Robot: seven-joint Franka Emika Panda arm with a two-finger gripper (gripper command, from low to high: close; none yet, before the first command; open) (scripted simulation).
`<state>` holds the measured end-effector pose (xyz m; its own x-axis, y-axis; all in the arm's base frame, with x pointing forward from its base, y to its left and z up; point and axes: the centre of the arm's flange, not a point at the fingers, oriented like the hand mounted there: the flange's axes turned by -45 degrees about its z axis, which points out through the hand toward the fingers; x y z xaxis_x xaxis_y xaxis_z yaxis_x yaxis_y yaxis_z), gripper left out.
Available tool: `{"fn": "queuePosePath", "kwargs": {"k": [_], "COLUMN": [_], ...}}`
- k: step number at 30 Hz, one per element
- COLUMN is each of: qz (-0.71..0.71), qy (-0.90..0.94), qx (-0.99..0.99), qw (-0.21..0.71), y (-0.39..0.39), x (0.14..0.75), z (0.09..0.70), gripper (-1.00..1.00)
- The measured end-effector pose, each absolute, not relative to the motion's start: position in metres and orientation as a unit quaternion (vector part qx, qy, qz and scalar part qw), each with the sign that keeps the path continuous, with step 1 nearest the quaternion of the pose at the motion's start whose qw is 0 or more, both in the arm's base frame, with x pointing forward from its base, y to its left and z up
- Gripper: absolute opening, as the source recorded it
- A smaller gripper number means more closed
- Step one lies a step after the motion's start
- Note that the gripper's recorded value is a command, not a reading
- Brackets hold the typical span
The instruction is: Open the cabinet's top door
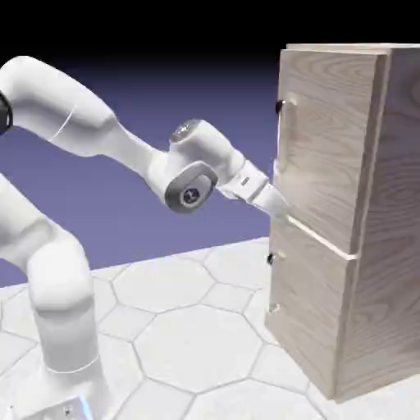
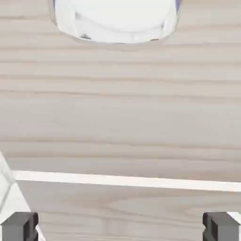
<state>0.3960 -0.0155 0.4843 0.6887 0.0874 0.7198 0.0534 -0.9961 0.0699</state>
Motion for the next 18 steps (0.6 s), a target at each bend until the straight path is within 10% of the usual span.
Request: {"fn": "queuePosePath", "kwargs": {"k": [18], "qz": [0.484], "qy": [0.096], "qx": [0.870], "qw": [0.021], "y": [-0.078], "x": [0.344], "z": [0.634], "gripper": [0.00]}}
